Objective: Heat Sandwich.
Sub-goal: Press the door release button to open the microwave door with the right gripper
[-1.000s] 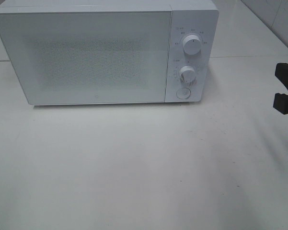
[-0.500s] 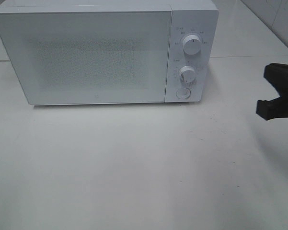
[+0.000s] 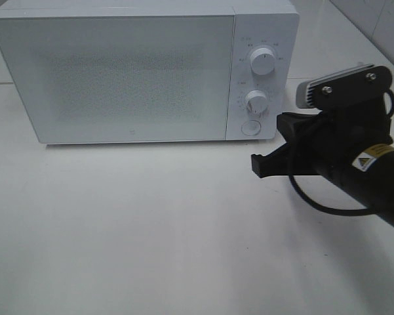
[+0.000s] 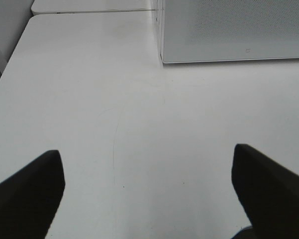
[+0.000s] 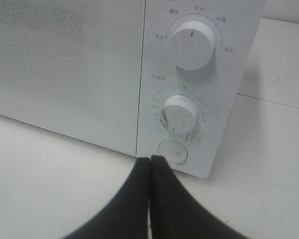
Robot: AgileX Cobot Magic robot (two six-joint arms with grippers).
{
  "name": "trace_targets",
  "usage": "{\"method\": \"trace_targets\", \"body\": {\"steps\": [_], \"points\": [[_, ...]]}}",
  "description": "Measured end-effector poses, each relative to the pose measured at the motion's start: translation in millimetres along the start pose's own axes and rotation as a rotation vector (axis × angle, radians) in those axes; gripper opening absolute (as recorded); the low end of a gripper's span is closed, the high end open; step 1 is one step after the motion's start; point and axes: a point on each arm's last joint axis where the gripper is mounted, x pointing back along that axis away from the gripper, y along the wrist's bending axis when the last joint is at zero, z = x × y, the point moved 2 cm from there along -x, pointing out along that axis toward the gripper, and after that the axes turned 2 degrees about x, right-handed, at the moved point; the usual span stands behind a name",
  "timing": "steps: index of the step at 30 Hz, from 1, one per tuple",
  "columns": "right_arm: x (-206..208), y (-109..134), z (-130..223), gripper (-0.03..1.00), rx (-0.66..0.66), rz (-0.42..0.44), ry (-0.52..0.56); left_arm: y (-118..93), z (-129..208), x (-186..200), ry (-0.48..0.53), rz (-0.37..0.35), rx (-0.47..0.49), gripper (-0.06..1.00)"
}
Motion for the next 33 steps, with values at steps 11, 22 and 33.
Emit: {"method": "trace_targets", "body": {"steps": [11,22,33], "points": [[-40,20,20,0.01,-0.03,0.052,0.037,0,0,0,0.0,0.0,0.0,0.84],[-74,24,47,0.01,-0.078,0.159,0.085,0,0,0,0.0,0.0,0.0,0.84],[-96,14,52,0.01,-0.091,0.214,0.07,0,0,0,0.0,0.0,0.0,0.84]]}}
